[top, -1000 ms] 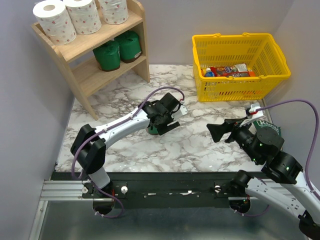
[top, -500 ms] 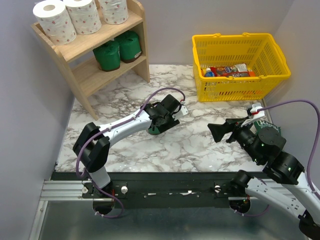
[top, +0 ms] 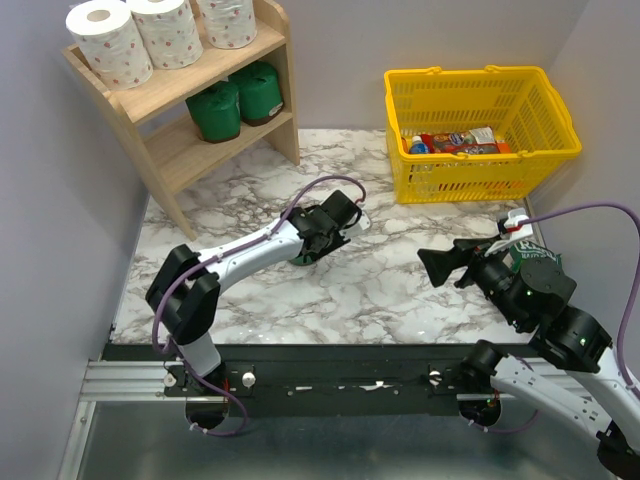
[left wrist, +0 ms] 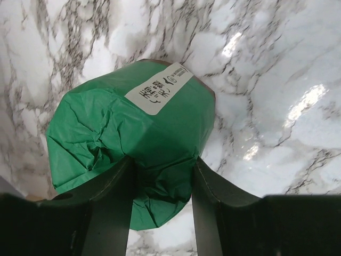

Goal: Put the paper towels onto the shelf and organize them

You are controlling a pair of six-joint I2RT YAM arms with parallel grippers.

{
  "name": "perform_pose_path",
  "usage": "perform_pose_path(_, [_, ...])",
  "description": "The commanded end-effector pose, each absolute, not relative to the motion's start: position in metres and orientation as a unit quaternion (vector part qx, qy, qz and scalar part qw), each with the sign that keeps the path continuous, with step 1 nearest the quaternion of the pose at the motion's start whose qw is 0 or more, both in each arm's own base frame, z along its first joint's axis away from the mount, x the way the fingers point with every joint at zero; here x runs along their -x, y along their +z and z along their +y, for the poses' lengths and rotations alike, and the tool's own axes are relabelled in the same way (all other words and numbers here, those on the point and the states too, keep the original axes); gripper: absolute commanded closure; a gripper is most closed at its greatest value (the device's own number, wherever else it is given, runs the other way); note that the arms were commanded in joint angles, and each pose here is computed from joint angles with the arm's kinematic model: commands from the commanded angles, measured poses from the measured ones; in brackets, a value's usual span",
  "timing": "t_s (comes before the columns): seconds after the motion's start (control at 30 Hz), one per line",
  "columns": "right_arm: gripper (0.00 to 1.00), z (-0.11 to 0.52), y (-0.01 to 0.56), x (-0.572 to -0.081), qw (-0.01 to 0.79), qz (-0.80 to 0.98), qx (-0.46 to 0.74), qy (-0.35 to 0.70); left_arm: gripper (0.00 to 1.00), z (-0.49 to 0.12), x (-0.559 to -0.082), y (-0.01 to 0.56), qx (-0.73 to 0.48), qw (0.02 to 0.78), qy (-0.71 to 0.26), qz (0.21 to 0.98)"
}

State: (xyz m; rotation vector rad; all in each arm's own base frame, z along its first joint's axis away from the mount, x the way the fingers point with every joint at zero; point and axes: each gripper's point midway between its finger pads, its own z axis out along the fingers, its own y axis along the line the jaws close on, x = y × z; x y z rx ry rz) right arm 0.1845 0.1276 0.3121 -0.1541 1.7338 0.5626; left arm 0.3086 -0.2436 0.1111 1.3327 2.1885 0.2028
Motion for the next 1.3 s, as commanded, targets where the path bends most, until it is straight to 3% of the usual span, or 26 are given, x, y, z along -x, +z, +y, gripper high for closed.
perform_pose_path(0.0, [0.00, 0.120, 0.317, -0.182, 0.614, 0.750, 0.062, 0.237, 0.54, -0.211, -0.317, 0.183, -0.445, 0.346, 0.135, 0.815])
perform_pose_path(0.2, [0.00, 0.124, 0.316, -0.177, 0.605, 0.753, 0.064, 0.251, 0.53, -0.151, -0.324, 0.269, -0.387, 0.403, 0.238, 0.794])
perform_pose_path(0.43, [0.00, 0.131, 0.316, -0.170, 0.592, 0.752, 0.065, 0.283, 0.50, -0.089, -0.356, 0.335, -0.315, 0.454, 0.268, 0.789])
perform_pose_path(0.83, [0.00, 0.150, 0.302, -0.168, 0.572, 0.754, 0.091, 0.308, 0.55, -0.047, -0.401, 0.357, -0.280, 0.459, 0.333, 0.774])
perform_pose_path(1.27, [0.00, 0.150, 0.317, -0.171, 0.591, 0.741, 0.105, 0.302, 0.50, -0.015, -0.419, 0.337, -0.266, 0.408, 0.384, 0.785])
